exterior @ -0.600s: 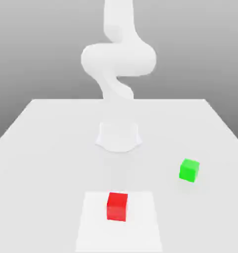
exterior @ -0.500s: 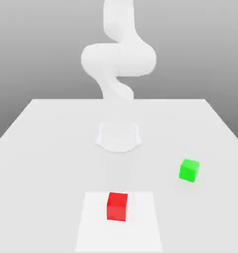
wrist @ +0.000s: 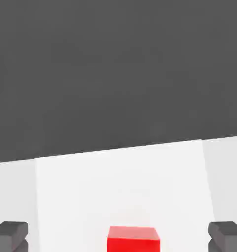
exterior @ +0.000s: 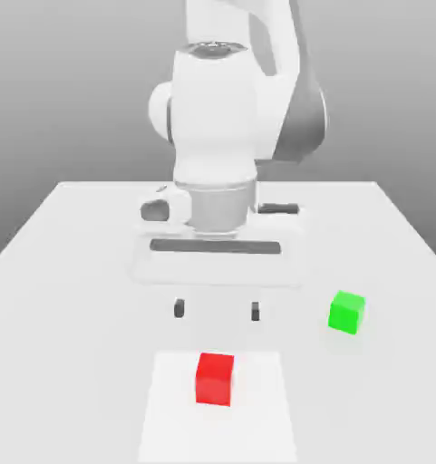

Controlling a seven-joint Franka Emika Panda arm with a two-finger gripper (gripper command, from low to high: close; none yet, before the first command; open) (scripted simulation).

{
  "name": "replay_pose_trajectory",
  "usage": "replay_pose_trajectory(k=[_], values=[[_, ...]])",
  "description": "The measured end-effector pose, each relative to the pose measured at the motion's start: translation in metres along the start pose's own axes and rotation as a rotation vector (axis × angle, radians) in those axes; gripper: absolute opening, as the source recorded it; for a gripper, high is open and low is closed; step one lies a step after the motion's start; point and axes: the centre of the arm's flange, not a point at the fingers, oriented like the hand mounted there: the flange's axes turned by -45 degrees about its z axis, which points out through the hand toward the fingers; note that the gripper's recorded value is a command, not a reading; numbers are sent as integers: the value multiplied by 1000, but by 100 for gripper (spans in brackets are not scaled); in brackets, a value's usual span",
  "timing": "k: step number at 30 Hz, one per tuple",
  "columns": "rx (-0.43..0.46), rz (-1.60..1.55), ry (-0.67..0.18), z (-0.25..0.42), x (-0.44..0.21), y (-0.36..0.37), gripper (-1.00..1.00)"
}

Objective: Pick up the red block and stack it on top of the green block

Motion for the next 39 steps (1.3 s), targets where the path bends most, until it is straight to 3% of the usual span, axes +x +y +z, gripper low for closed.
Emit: replay_pose_trajectory(k=[2,7,8,15,22,32,35,39], values=[[-10,7,-43,30,-14,2,0],[-13,7,-58,83,-21,4,0],[-13,8,-58,92,-22,4,-100],[-14,8,-58,93,-22,4,-100],[-8,-11,-58,34,-23,-12,-100],[20,-230,-71,-7,-153,-177,-100],[4,-298,-64,-14,-205,-203,-100],[-35,-313,-42,7,-218,-206,-100]])
